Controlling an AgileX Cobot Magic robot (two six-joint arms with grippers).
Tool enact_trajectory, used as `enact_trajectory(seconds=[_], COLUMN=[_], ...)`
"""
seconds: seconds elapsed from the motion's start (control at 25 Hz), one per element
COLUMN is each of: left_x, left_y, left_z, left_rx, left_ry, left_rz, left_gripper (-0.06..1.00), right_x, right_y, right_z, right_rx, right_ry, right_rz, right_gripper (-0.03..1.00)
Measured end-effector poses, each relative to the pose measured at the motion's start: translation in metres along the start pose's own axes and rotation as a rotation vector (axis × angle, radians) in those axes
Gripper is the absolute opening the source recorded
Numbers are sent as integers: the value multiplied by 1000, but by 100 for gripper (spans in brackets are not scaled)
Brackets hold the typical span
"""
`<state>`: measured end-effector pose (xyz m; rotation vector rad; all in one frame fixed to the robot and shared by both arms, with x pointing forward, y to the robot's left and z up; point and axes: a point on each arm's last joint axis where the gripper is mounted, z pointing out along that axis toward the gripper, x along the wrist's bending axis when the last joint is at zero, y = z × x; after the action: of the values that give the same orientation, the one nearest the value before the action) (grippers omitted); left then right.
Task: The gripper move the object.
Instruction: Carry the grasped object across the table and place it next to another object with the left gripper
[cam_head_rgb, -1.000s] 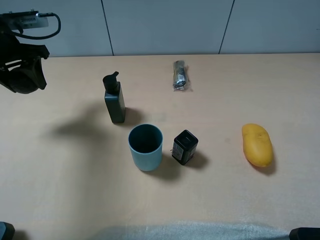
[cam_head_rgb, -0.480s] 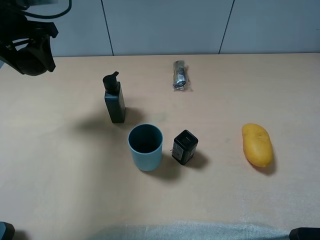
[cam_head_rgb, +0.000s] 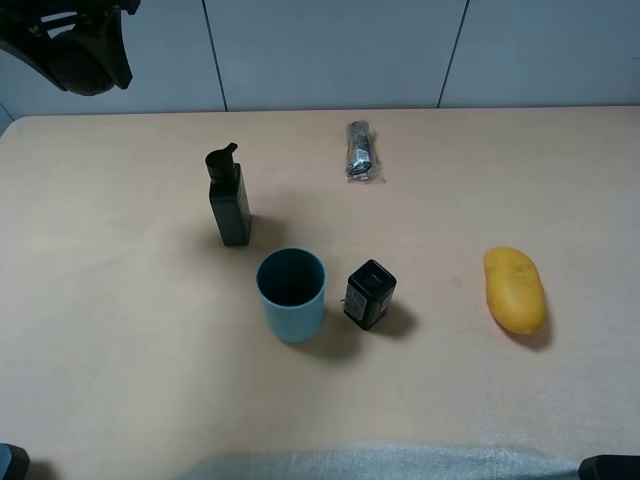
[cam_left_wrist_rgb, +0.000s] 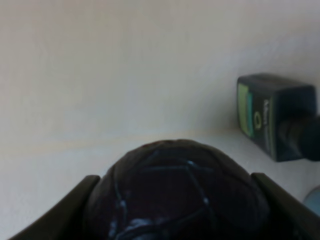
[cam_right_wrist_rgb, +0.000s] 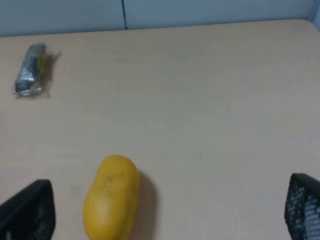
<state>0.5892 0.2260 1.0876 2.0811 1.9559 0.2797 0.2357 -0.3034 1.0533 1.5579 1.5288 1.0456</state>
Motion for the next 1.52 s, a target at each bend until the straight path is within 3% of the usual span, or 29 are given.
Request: enact_trajectory(seconds=[0.48,1.12,1.52], left_x=[-28,-114,-155], left_y=[7,41,56], left_z=[-6,23,43], left_rx=[-38,-81,-124], left_ry=[-26,-81,-86], left_rz=[50,209,280], left_gripper=[61,61,61], right_x=[0,0,0], right_y=[0,0,0], right_z=[0,0,0], right_rx=[0,1,1], right_ry=[0,0,0], right_rz=[0,0,0], right_gripper=[69,69,69])
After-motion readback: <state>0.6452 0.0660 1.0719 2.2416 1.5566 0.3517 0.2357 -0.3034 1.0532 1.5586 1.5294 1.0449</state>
